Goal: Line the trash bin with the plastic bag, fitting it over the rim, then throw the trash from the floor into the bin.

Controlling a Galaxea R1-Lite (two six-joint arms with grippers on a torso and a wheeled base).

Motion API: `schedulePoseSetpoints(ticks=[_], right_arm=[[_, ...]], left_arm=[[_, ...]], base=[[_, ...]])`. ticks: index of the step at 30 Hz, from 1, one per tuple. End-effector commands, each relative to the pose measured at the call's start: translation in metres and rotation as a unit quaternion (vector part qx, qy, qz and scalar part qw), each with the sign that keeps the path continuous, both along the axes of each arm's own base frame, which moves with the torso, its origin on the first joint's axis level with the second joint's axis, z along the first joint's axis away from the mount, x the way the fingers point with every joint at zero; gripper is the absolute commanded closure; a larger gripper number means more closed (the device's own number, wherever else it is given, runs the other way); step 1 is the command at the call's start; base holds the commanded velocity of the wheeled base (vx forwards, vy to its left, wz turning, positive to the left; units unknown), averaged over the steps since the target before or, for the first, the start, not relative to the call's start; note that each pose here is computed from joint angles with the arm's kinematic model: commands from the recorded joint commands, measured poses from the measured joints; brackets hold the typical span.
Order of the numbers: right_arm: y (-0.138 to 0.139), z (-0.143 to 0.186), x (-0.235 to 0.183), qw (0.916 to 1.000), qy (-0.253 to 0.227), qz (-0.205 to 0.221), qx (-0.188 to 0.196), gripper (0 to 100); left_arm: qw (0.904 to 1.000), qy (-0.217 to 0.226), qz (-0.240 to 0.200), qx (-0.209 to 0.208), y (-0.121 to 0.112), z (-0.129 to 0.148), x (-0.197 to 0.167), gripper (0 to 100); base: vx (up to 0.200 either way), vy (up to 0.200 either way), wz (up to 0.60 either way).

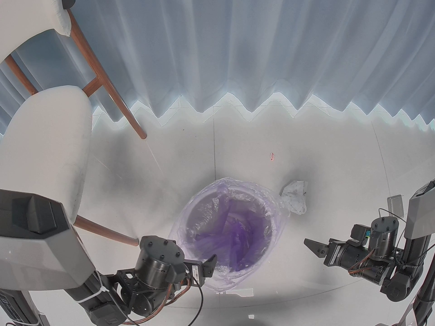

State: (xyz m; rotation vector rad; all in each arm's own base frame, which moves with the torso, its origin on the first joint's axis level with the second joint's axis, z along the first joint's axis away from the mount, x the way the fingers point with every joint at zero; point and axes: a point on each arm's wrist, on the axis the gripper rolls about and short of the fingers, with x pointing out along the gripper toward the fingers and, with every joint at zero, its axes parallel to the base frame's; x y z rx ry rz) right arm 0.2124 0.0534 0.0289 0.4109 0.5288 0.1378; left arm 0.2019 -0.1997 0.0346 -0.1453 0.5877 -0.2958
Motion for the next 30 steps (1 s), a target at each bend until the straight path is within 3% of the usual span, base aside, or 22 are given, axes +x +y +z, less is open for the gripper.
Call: schedulePoseSetpoints(ticks=[1,9,20,30], right_arm=[[-0.001,-0.001,-0.003,1.0,0.004,0.001,-0.002,0],[-0.001,-0.001,-0.003,1.0,0.004,0.001,-0.003,0],[0.0,-0.001,-0.003,1.0,0.004,-0.001,-0.005,0],[0.007,-0.002,-0.005,0.9999,0.004,0.009,-0.008,0]], left_arm=[[0.9994,-0.015,0.028,-0.012,0.022,0.003,-0.001,0],[0.9971,-0.034,0.066,-0.013,0.04,0.014,0.004,0],[0.9898,-0.002,0.14,0.025,0.071,-0.009,0.017,0],[0.9906,-0.019,0.134,0.022,0.062,-0.045,0.03,0]], base=[[0.0,0.0,0.0],[0.0,0.0,0.0],[0.0,0.0,0.0],[0.0,0.0,0.0]])
